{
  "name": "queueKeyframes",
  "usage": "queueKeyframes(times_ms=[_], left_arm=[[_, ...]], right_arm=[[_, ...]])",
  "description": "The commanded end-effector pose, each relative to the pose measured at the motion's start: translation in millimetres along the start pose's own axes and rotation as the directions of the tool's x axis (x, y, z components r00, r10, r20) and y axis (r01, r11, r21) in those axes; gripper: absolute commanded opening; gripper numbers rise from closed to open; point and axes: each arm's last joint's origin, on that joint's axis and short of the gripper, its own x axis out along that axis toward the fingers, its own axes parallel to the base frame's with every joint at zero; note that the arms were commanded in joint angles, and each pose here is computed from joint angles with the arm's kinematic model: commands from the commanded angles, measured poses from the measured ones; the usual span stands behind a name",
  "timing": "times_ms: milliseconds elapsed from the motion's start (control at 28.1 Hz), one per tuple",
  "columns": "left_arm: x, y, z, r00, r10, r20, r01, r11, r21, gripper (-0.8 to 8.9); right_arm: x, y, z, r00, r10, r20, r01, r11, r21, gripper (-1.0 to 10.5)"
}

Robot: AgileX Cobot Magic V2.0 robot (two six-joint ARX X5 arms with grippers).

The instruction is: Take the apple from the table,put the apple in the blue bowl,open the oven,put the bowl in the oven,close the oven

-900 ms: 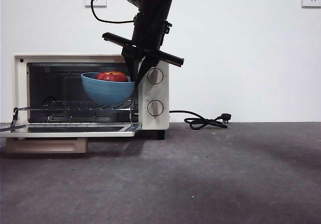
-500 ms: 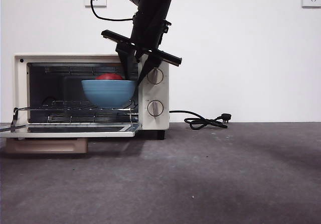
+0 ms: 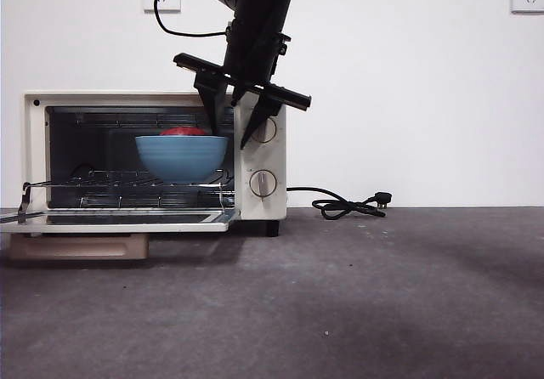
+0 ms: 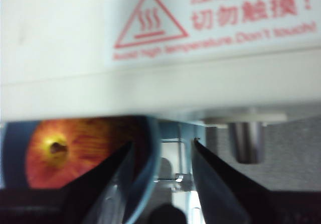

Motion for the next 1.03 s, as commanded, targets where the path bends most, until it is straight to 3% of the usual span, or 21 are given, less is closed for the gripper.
queueKeyframes(times_ms=[36,178,285,428,534,748,820,962,1033], left_arm=[[-1,-1,0,1.0,-0.001,0.007,0.001,1.0,0.019,-0.05],[-1,0,1,1.0,0.012,0.013,-0.012,1.0,0.029,-0.05],[0,1,3,0.998,0.053,0.026,-0.054,0.997,0.052,-0.06],[4,5,11,0.996,0.083,0.035,-0.085,0.995,0.05,-0.08],[12,9,19,0.996,0.086,0.031,-0.087,0.996,0.035,-0.08],[32,20,37,1.0,0.008,-0.002,-0.008,1.0,-0.004,-0.08],[40,25,42,1.0,0.016,-0.016,-0.016,1.0,-0.02,-0.08],[56,43,53,0.998,0.042,-0.038,-0.045,0.996,-0.077,-0.08],[64,57,57,0.997,0.056,-0.054,-0.063,0.99,-0.127,-0.08]], right_arm=[[0,-1,0,1.0,-0.018,0.006,0.018,0.999,-0.044,1.9],[-14,0,2,1.0,-0.018,0.011,0.019,0.991,-0.133,1.9],[-27,2,0,0.998,-0.06,0.029,0.065,0.979,-0.192,1.9],[-57,3,0,0.996,-0.074,0.046,0.085,0.936,-0.342,1.5],[-88,2,5,0.992,-0.071,0.102,0.106,0.912,-0.397,1.5],[-143,2,19,0.978,0.14,0.155,-0.061,0.9,-0.432,1.5],[-164,-5,17,0.981,0.124,0.148,-0.045,0.891,-0.451,1.5],[-202,-21,9,0.989,0.036,0.14,0.046,0.841,-0.538,1.5],[-223,-29,5,0.987,0.001,0.162,0.091,0.826,-0.556,0.7]])
